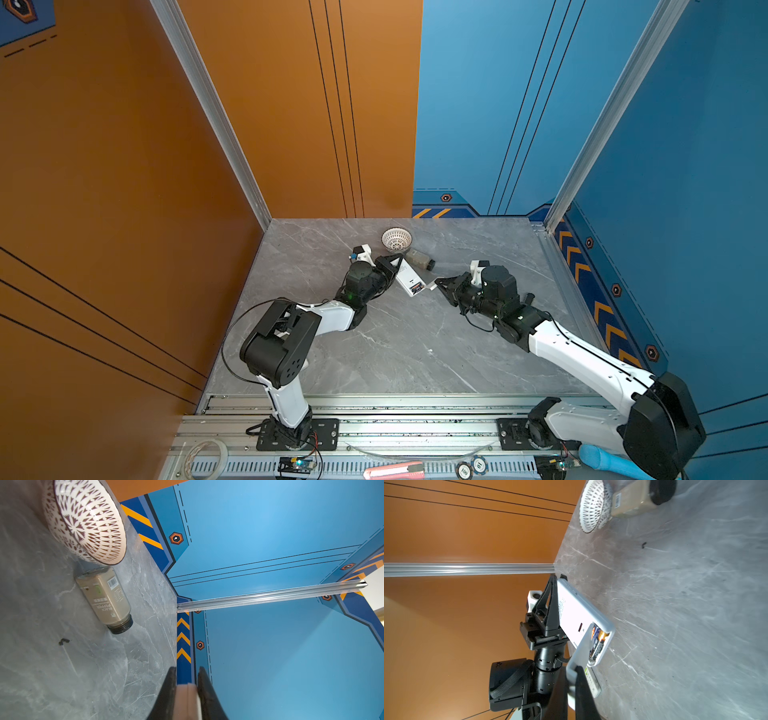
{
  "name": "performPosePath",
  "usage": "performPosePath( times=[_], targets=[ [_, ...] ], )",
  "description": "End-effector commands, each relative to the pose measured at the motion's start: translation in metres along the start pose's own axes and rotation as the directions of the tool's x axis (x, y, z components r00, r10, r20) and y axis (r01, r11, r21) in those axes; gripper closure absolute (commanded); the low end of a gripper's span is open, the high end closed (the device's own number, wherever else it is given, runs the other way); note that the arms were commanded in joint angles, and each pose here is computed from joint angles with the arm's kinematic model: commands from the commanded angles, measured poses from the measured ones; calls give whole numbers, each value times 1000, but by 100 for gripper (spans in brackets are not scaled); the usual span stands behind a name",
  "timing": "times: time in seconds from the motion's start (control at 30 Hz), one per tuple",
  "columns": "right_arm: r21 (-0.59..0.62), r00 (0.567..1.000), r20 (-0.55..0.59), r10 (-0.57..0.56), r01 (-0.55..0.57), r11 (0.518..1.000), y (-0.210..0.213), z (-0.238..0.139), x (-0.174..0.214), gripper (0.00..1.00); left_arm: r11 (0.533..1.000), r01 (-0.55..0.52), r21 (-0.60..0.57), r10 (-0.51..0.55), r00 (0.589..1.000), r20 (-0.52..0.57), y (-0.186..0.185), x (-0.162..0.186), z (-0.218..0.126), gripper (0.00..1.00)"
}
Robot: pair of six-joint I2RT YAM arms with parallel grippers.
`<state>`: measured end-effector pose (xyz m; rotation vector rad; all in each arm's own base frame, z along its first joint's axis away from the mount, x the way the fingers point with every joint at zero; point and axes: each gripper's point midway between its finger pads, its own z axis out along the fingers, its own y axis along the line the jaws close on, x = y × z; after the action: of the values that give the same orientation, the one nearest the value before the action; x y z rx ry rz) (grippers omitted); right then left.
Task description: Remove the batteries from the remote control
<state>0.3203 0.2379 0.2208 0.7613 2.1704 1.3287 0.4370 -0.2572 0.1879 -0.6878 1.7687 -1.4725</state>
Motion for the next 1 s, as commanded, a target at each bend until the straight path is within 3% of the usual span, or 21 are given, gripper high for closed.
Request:
performPosePath(
  times=[0.0, 0.1, 0.23, 0.4, 0.5, 0.57, 0.67, 0.77, 0.97],
  targets=[
    [320, 999, -46, -23, 36, 947, -67, -6, 0, 100, 999, -42, -22, 42, 999, -5, 20, 6, -1, 100],
    [466, 990, -137, -11, 74, 882, -109, 14, 7, 100, 998, -49, -34, 49, 998, -27, 40, 17, -4, 100],
    [515, 977, -211, 9, 103, 851, -129, 44, 17, 100, 996, -64, -63, 61, 997, -49, 67, 36, -12, 100],
    [597, 971, -239, -20, 163, 786, -146, 55, 16, 98, 987, -50, -156, 52, 999, 9, 106, 39, -36, 100],
    [624, 964, -264, -11, 179, 761, -155, 61, 18, 85, 981, -11, -194, 27, 997, 79, 127, 32, -52, 95],
    [621, 962, -273, -9, 183, 762, -153, 62, 17, 67, 980, 17, -199, 6, 994, 113, 136, 30, -59, 86],
    [608, 966, -257, -20, 178, 774, -143, 56, 4, 46, 970, 36, -240, -2, 990, 140, 153, 30, -70, 55],
    [577, 971, -235, -35, 169, 799, -130, 40, -16, 36, 967, 60, -248, -14, 983, 185, 161, 24, -84, 31],
    [603, 985, -161, -65, 150, 784, -126, -24, -64, 25, 935, 92, -342, -10, 972, 233, 173, 14, -113, 4]
  ],
)
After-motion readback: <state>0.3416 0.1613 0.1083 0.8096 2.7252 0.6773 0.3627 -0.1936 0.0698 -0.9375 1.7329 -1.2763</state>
